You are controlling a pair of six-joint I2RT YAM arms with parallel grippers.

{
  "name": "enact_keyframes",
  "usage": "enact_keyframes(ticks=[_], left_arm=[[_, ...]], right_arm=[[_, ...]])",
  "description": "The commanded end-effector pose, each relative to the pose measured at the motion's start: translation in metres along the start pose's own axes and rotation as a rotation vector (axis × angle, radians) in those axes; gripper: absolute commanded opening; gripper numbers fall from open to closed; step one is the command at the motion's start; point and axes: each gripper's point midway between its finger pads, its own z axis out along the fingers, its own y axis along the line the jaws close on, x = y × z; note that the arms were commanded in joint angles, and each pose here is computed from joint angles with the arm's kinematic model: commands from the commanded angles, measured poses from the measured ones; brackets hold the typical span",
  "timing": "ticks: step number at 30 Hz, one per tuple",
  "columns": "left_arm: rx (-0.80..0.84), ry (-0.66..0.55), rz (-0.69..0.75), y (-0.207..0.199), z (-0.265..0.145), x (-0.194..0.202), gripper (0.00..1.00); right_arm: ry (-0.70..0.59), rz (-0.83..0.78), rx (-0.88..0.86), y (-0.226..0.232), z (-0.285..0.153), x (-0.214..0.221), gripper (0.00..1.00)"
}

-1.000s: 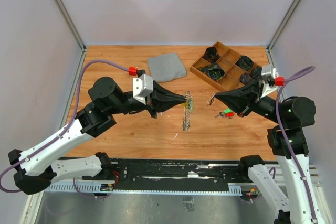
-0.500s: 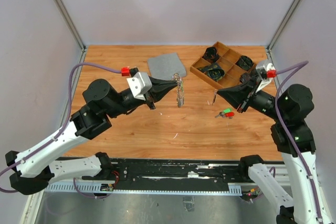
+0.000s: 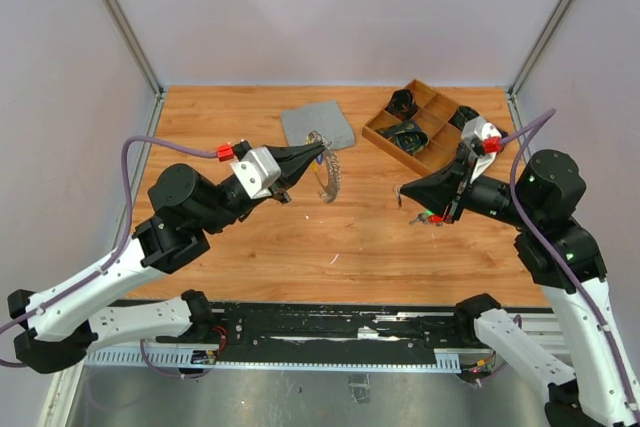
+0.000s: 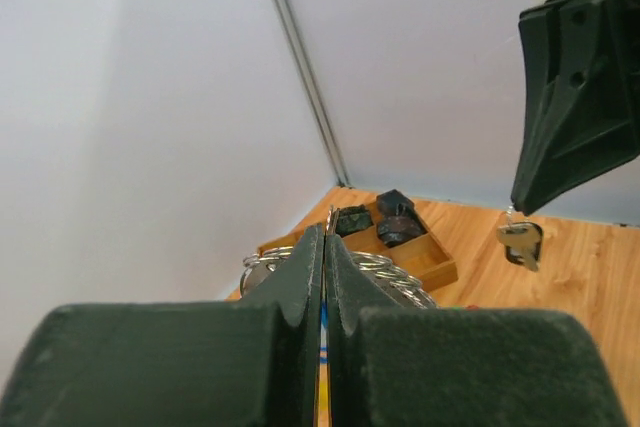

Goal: Put the keys on the keyring

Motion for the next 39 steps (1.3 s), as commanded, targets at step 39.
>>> enact_keyframes(ticks=[39], left_arm=[[0.044,-0.134,0.491,-0.079,0.002,-0.025,0.01]], right_arm=[[-0.315,-0.449,-0.318,0.104,0.003,-0.058,0.01]])
